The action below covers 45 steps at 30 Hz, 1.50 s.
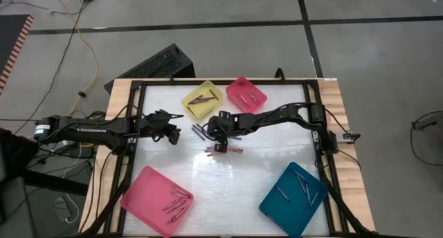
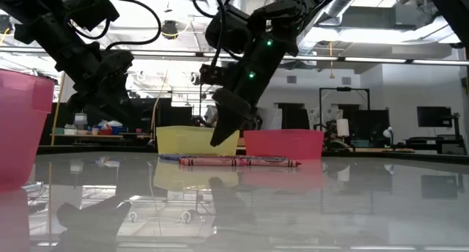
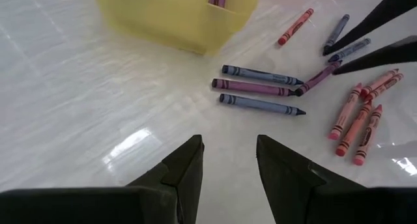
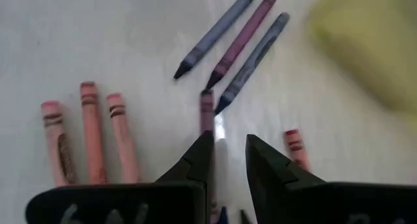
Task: Sort crayons
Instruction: Put the purple crayon into the yellow bin
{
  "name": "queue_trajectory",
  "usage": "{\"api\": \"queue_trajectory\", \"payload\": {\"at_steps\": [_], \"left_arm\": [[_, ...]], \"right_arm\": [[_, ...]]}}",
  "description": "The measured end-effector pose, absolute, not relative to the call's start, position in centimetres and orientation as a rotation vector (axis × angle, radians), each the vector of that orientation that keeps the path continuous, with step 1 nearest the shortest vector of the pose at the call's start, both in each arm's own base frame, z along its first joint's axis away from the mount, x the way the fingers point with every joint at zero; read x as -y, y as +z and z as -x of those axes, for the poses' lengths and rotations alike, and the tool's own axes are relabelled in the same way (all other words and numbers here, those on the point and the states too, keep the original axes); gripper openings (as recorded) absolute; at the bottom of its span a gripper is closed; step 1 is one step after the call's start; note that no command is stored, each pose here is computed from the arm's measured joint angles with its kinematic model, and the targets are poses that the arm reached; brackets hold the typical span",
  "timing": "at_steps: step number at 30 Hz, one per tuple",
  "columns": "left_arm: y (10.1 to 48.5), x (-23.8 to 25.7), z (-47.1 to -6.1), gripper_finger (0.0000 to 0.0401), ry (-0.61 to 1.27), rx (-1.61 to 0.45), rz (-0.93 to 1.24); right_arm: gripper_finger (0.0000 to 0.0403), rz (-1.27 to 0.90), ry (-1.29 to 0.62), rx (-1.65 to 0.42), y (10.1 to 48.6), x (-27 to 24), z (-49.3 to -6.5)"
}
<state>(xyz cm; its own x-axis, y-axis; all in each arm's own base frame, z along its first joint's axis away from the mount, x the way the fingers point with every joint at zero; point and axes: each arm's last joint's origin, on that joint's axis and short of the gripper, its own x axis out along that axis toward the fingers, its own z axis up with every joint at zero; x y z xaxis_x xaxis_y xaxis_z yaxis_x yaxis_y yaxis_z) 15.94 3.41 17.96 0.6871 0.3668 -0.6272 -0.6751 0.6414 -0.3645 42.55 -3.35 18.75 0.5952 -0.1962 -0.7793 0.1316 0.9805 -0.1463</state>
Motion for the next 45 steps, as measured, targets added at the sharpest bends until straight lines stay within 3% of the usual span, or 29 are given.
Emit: {"api": "queue_trajectory", "payload": {"at_steps": [18,31,45], "left_arm": [[18.0,-3.4,-15.9,0.0133,0.632,-0.538,0.639],[18.0,-3.4,-15.9,0.0133,0.635,-0.535,0.647],[17.9,-3.4,-15.9,0.0133,0.629,-0.538,0.651]], "right_arm": [[0.0083,0.08,-0.183,-1.012,15.4,3.6,-43.0],[0.0007,-0.011,-0.206,-1.028,15.1,3.1,-42.9],[0.0003,-0.079,-0.22,-0.979,16.8,2.4,-42.6]]}}
